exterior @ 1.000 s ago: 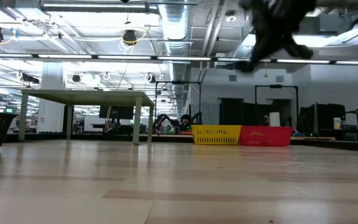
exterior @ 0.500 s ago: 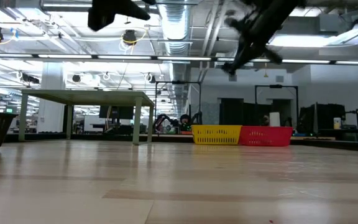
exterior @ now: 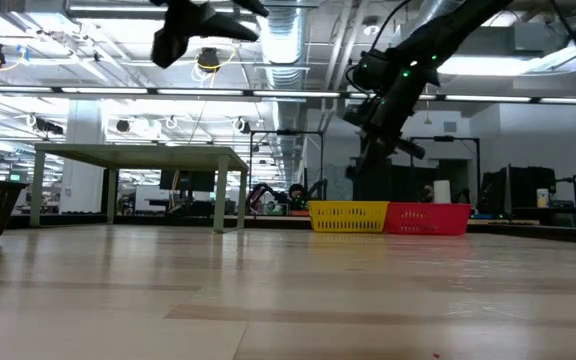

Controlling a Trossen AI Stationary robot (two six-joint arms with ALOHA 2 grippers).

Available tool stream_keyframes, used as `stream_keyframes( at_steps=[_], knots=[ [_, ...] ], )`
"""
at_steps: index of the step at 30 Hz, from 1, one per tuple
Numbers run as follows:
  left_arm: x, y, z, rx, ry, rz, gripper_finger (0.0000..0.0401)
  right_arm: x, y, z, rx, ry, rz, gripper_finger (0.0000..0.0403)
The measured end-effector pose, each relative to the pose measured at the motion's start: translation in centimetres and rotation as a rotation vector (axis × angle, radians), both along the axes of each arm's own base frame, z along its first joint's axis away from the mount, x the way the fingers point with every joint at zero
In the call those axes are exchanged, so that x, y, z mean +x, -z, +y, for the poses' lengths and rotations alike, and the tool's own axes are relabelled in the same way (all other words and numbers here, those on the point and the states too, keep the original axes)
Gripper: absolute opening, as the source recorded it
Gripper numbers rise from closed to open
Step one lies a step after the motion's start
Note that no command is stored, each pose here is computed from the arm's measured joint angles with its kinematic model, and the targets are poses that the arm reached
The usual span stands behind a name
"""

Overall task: Pick & Place Office Desk Supplies
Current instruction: Put the black rubber band into the yellow basket, then return to Home Position

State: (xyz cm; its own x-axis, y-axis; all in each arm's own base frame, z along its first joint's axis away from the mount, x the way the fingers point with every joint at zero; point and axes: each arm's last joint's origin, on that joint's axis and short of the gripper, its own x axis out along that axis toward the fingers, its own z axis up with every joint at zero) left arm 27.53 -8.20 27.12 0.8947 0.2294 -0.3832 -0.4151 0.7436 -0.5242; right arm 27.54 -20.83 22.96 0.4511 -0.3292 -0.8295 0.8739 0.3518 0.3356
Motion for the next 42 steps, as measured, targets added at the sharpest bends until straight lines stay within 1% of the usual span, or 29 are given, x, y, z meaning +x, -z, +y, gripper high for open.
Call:
stream_keyframes(
  at_steps=[3,5,8,12,14,17,20,23,29,35,39,42],
  knots=[
    [0.2,-0.3,0.0,-0.003,0.0,-0.034,0.0116,1.0,0.5,-1.0,0.017,-0.009,0.009,0.0],
    [0.2,-0.5,0.0,-0.008,0.002,-0.047,0.0116,1.4,1.5,-1.3,0.048,-0.015,0.052,0.0],
    [0.2,-0.5,-0.1,-0.011,0.007,-0.055,0.0116,1.9,2.7,-1.4,0.061,-0.022,0.088,0.0],
    [0.1,-0.5,-0.4,-0.013,0.016,-0.058,0.0116,2.1,3.6,-1.4,0.045,-0.001,0.149,0.0],
    [0.1,-0.5,-0.5,-0.014,0.02,-0.057,0.0116,2.0,3.6,-1.4,0.034,0.009,0.165,0.0],
    [0.1,-0.6,-0.6,-0.016,0.026,-0.061,0.0116,1.7,3.5,-1.5,0.0,0.06,0.212,0.0],
    [0.1,-0.6,-0.6,-0.016,0.027,-0.062,0.0116,1.7,3.4,-1.5,-0.006,0.056,0.207,0.0004],
    [0.1,-0.6,-0.6,-0.018,0.027,-0.068,0.0117,1.7,3.4,-1.5,-0.003,0.054,0.21,0.002],
    [0.1,-0.7,-0.7,-0.023,0.034,-0.073,0.0118,1.9,3.4,-1.3,-0.011,0.049,0.203,0.0072],
    [0.1,-0.7,-0.8,-0.026,0.044,-0.072,0.0116,1.9,3.3,-1.3,-0.016,0.05,0.199,0.0116],
    [0.1,-0.7,-0.9,-0.025,0.05,-0.071,0.0116,1.9,2.4,-1.3,-0.043,0.054,0.16,0.0143],
    [0.0,-0.7,-1.0,-0.019,0.055,-0.068,0.0116,1.8,1.1,-1.1,-0.077,0.054,0.113,0.0161]
  ],
)
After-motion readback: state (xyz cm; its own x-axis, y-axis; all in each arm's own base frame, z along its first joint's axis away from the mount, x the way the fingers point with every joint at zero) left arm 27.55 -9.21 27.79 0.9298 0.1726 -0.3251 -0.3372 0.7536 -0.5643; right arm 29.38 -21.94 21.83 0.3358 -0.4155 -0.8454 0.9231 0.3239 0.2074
